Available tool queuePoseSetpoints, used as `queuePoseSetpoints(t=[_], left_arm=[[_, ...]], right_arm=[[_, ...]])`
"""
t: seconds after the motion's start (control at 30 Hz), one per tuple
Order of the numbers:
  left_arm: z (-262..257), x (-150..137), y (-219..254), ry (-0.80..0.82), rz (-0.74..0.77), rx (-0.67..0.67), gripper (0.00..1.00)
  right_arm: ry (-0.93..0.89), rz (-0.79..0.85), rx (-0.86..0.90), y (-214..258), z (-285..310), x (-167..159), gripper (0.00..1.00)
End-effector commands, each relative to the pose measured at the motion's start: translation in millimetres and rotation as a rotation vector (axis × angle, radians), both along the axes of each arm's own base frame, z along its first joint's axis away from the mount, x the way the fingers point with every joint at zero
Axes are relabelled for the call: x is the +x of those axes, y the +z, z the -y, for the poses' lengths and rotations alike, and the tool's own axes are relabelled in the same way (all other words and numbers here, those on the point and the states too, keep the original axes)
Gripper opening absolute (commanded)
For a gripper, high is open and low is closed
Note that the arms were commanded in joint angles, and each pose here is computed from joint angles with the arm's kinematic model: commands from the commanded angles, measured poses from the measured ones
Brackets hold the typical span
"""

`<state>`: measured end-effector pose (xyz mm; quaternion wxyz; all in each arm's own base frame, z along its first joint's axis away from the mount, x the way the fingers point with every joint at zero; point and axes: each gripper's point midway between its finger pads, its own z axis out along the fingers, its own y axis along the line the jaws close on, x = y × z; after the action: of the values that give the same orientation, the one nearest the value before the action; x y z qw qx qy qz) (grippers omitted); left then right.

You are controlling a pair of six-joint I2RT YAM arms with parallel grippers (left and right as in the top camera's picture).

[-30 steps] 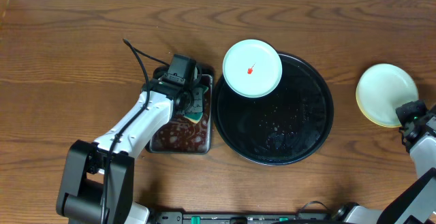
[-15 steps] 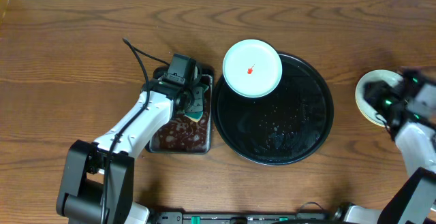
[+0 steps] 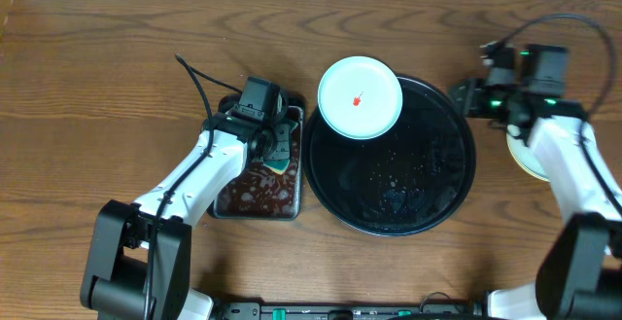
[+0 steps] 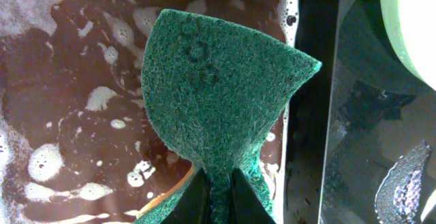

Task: Clean dirty plates on tray and stack at the side
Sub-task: 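Move the right gripper to the red-marked plate rim and grip it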

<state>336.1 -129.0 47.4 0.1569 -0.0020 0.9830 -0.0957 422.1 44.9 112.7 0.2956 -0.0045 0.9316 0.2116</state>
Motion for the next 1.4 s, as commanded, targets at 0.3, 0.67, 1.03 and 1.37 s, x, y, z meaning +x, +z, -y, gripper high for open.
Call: queuePoseSetpoints(t=[0.3, 0.67, 1.03, 1.37], left_arm=[[1, -2, 0, -0.01, -0.001, -0.003, 0.07], [1, -2, 0, -0.01, -0.002, -0.003, 0.07], [1, -2, 0, -0.01, -0.002, -0.003, 0.08], [0, -2, 1, -0.009, 0.002, -0.003, 0.08]], right_arm=[[0.147, -0.022, 0.027, -68, -76, 24, 0.37], [0.078, -0.038, -0.006, -98, -79, 35, 0.11], [0.037, -0.096, -0.018, -63, -57, 13, 0.01], [0.021, -0.343, -0.059, -67, -44, -52, 0.01]])
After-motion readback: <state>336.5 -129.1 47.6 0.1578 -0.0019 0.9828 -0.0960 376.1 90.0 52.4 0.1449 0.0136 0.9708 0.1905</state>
